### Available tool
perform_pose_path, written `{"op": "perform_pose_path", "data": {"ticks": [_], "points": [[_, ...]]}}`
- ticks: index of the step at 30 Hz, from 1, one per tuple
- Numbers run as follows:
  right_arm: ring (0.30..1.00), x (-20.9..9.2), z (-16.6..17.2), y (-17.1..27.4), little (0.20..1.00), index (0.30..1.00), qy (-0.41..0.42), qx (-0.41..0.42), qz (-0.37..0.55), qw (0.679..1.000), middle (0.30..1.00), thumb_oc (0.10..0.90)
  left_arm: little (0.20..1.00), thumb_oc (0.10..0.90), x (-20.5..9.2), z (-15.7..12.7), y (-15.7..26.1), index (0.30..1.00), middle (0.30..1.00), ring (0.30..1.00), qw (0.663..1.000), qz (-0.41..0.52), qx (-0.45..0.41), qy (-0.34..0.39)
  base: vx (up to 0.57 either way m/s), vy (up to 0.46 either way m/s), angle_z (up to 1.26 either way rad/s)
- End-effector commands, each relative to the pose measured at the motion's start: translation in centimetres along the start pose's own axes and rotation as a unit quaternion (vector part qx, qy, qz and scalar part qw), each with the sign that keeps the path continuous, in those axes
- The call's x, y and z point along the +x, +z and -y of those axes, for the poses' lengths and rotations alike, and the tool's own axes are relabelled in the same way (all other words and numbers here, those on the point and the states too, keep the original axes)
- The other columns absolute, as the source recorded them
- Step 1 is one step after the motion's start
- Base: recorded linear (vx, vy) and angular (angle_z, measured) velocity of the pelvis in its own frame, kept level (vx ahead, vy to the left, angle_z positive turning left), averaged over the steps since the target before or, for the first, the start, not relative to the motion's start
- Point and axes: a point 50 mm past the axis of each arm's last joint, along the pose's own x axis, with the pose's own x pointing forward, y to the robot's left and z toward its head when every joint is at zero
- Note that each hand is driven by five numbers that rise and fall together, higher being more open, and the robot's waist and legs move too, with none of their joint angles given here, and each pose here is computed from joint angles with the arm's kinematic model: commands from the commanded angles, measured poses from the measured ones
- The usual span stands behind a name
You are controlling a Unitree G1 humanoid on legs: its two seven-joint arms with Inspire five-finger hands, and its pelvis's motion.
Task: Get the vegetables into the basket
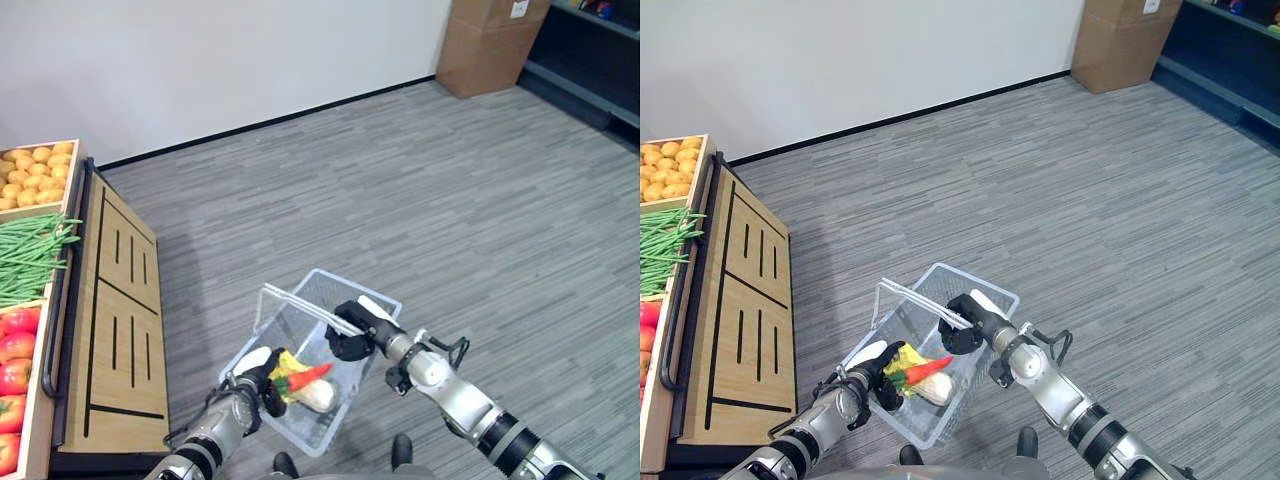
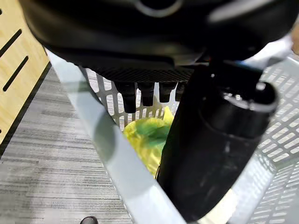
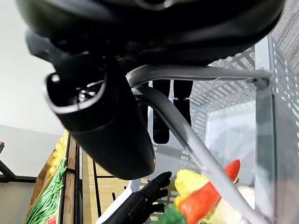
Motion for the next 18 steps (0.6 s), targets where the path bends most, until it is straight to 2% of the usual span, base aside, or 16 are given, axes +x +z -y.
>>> {"op": "perform_pose_path", "data": {"ticks": [1, 4, 7, 12, 13, 14, 18], "points": [[0.3, 0.5, 3.5, 11.6, 0.3, 0.3, -0.059, 0.009, 0.267, 0.962, 0.3, 0.4, 1.0, 0.9, 0.7, -3.3, 0.0, 1.0, 1.0, 1.0, 0.998, 0.011, 0.057, 0.04, 0.0, 0.0, 0.0], [0.3, 0.7, 3.5, 10.8, 0.3, 0.3, -0.064, 0.007, 0.251, 0.966, 0.3, 0.4, 1.0, 0.9, 0.7, -3.7, 0.6, 1.0, 1.0, 1.0, 0.997, 0.023, 0.055, 0.047, 0.0, 0.0, 0.0], [0.3, 1.0, 3.7, 8.3, 0.3, 0.3, -0.082, 0.005, 0.197, 0.977, 0.3, 0.4, 1.0, 0.9, 0.6, -4.0, 1.5, 1.0, 1.0, 1.0, 0.997, 0.045, 0.041, 0.047, 0.0, 0.0, 0.0], [0.3, 0.5, 4.6, 3.7, 0.3, 0.3, -0.117, 0.015, 0.106, 0.987, 0.3, 0.4, 1.0, 0.9, 0.1, -2.7, 1.8, 1.0, 1.0, 1.0, 0.998, 0.068, 0.018, 0.003, 0.02, 0.002, 0.06], [0.3, 0.9, 3.7, 2.9, 0.3, 0.3, -0.109, 0.027, 0.089, 0.99, 0.3, 0.4, 1.0, 0.9, 0.7, -1.3, 3.1, 1.0, 1.0, 1.0, 0.997, 0.067, 0.034, -0.023, 0.03, 0.015, 0.09], [0.3, 1.1, 3.5, 1.5, 0.3, 0.3, -0.108, 0.031, 0.059, 0.992, 0.3, 0.4, 1.0, 0.9, 1.0, -1.2, 3.8, 1.0, 1.0, 1.0, 0.997, 0.068, 0.029, -0.028, 0.03, 0.01, 0.08], [0.3, -0.4, 5.4, -3.0, 0.3, 0.3, -0.159, 0.039, -0.03, 0.986, 0.3, 0.4, 1.0, 0.9, 1.1, -1.3, 2.3, 1.0, 1.0, 1.0, 0.999, 0.035, -0.016, -0.029, 0.03, 0.013, 0.0]]}}
